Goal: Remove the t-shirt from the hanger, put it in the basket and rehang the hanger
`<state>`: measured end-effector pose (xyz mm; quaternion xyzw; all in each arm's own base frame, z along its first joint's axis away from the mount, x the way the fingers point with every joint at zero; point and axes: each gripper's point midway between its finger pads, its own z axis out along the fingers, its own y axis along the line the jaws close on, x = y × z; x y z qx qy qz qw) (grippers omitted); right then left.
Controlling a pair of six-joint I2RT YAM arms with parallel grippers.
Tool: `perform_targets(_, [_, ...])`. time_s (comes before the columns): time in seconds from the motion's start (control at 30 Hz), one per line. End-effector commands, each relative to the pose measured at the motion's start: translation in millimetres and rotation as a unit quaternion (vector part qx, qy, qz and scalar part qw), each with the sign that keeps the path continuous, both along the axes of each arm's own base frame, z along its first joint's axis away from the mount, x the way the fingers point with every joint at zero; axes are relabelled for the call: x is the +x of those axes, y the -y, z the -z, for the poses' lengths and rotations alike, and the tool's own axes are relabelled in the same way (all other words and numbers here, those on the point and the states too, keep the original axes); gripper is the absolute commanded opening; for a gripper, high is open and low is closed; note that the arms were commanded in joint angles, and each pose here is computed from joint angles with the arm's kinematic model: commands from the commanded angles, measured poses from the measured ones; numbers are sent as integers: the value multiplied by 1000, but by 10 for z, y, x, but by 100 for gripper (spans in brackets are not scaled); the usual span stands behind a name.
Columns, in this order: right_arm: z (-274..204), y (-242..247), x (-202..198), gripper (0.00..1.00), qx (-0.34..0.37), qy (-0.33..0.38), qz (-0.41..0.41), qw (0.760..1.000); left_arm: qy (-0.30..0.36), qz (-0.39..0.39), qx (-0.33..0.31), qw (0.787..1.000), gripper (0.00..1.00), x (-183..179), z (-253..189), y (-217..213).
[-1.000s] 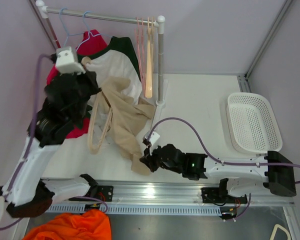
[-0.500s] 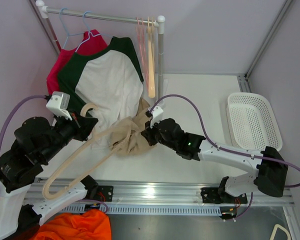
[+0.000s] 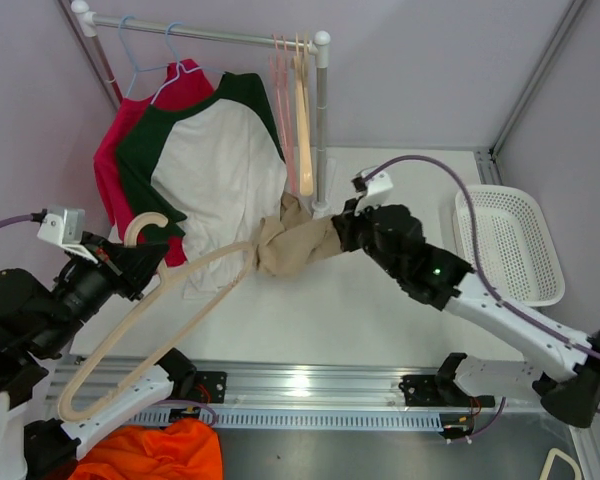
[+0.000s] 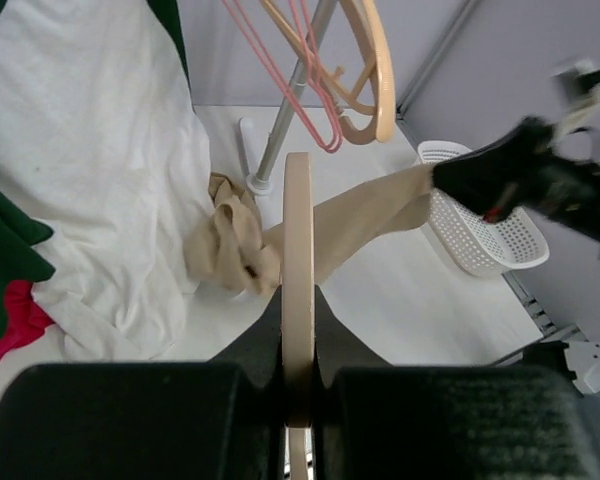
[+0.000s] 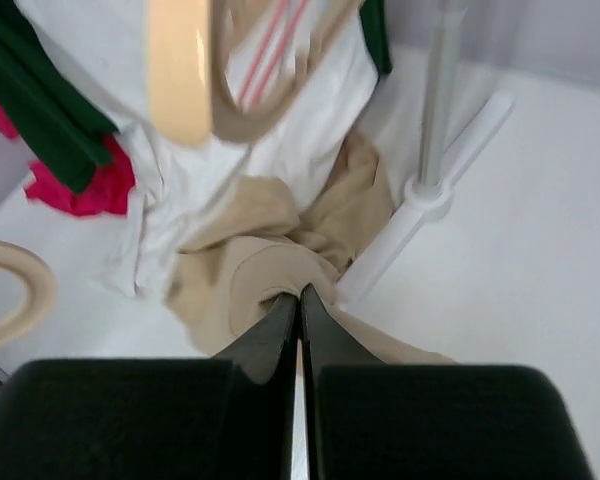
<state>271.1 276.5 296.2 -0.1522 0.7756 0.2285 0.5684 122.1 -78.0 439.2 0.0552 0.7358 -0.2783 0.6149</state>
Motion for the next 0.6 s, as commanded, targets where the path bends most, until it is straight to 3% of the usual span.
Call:
perform_targets(0.0, [-979, 458, -27, 0, 54, 90, 52, 993, -13, -42, 29, 999, 1, 175, 112, -65])
perform_targets(0.17, [-1629, 852, 84, 0, 70, 126, 83, 986, -6, -53, 29, 998, 1, 322, 127, -5])
perform_targets(0.3, [-2391, 1103, 145, 0, 93, 198, 112, 969, -7, -52, 37, 998, 1, 453, 147, 94])
perform_targets(0.57, [-3056, 1605, 720, 0, 93, 265, 212, 936, 1, -66, 52, 996, 1, 699, 121, 205])
